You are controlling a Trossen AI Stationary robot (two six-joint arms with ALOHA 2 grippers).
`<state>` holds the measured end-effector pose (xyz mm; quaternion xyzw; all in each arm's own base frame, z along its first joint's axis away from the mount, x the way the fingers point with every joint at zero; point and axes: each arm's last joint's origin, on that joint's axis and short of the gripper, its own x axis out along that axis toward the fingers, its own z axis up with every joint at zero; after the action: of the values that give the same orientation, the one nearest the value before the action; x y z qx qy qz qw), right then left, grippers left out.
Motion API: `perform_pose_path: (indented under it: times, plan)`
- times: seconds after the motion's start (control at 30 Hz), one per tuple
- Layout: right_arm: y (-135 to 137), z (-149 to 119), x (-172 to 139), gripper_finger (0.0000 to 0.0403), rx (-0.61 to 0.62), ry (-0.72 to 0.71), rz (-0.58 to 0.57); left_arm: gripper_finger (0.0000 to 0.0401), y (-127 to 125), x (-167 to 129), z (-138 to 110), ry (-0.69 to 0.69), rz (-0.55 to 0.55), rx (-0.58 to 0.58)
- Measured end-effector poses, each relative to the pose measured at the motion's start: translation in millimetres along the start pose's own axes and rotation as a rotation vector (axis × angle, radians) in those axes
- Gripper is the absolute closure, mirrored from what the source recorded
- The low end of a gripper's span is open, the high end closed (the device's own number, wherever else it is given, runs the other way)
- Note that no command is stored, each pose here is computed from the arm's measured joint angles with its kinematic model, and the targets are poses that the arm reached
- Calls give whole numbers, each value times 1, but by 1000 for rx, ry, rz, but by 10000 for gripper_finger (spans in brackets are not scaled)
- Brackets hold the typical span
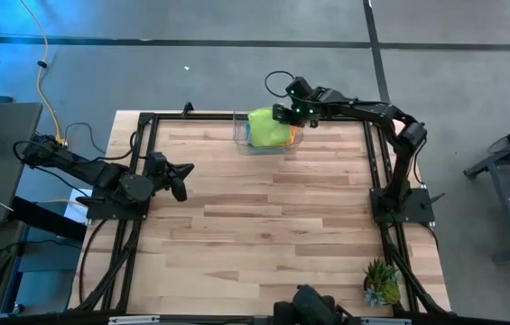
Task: Fold microfiber towels
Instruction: Put the green towel into the transparent bin
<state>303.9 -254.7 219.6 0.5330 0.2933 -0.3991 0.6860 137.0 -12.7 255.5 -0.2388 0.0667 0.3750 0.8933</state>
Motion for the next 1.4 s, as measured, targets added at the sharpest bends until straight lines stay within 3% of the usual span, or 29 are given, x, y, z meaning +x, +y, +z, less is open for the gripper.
perform_pose_path:
  times: [0.13,0.3,0.4,0.57,0.63,0.73,0.83,1.03,1.17,1.4]
  plan:
    - [4,11,-15,219,-92,-21,5,398,0,0,0,4,-3,0]
    - [29,29,-55,193,-391,-97,-1,398,0,0,0,6,-6,0]
    - [47,28,-61,233,-575,-126,29,398,0,0,0,6,-5,0]
    - [49,11,-16,372,-722,14,0,398,0,0,0,6,-6,-1]
    - [51,5,0,390,-779,22,-14,398,0,0,0,6,-6,-1]
    - [51,0,25,374,-791,39,-30,398,0,0,0,6,-6,-2]
    - [46,-3,47,384,-783,65,-50,398,0,0,0,6,-6,-3]
    - [41,-5,68,395,-799,78,-69,398,0,0,0,6,-6,-15]
    - [47,-2,57,399,-803,73,-67,398,-1,0,0,19,-17,-18]
    - [78,17,6,402,-880,17,-6,398,-1,0,-1,31,-24,-14]
